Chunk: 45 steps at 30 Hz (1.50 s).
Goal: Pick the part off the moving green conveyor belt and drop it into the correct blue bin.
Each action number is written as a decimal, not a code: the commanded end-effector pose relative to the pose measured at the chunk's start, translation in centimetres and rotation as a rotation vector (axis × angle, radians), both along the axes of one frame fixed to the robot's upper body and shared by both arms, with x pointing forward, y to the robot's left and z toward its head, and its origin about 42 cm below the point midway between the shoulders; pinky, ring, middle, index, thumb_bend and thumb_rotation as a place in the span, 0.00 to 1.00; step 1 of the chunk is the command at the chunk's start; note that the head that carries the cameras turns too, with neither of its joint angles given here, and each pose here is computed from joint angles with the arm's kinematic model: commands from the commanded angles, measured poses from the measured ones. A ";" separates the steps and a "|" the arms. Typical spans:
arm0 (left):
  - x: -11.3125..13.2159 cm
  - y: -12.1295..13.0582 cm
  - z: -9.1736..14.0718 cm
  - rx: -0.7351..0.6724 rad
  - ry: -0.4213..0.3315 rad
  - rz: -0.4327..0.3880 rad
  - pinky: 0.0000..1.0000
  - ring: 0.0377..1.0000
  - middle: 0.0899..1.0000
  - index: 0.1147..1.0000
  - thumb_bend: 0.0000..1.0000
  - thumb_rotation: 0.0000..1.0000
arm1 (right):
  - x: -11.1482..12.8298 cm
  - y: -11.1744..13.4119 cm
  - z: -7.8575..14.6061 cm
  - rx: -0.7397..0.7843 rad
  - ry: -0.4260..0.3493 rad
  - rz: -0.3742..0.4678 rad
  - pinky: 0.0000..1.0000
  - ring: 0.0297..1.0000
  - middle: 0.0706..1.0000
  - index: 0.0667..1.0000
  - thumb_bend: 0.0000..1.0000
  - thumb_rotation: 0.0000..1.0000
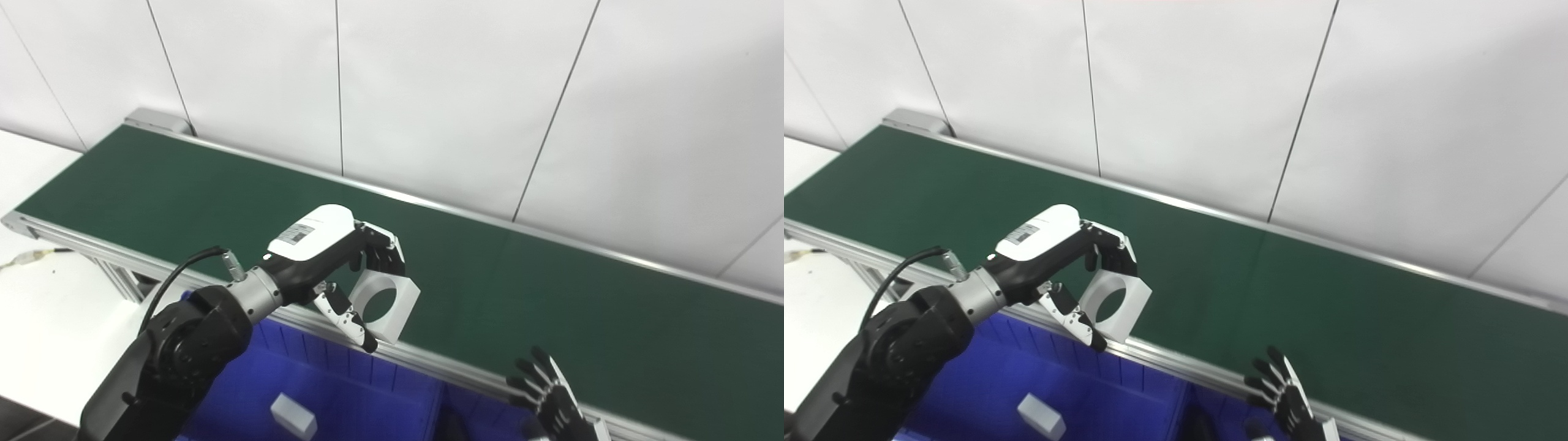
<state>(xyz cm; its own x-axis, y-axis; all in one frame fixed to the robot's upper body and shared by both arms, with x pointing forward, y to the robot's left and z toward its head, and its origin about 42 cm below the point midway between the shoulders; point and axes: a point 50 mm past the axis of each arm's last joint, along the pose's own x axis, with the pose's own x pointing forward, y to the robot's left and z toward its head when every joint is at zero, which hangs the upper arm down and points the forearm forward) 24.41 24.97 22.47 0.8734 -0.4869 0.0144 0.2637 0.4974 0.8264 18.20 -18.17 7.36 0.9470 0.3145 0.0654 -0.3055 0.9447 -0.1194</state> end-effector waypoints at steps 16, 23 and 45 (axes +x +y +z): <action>-2.6 0.9 0.5 -0.072 -0.028 0.068 0.39 0.40 0.40 0.44 0.52 0.00 | 1.0 -0.9 2.2 0.017 -0.048 -0.008 0.69 0.77 0.84 0.93 0.65 0.76; -3.2 2.1 -1.1 -0.079 0.018 0.121 0.40 0.42 0.42 0.43 0.52 0.00 | 1.0 -1.5 2.4 0.025 -0.039 -0.029 0.69 0.77 0.84 0.93 0.65 0.78; -2.9 3.7 -11.2 -0.054 0.242 0.292 0.45 0.46 0.45 0.41 0.52 0.00 | 1.0 -3.1 2.6 0.034 -0.037 -0.074 0.70 0.77 0.84 0.94 0.65 0.79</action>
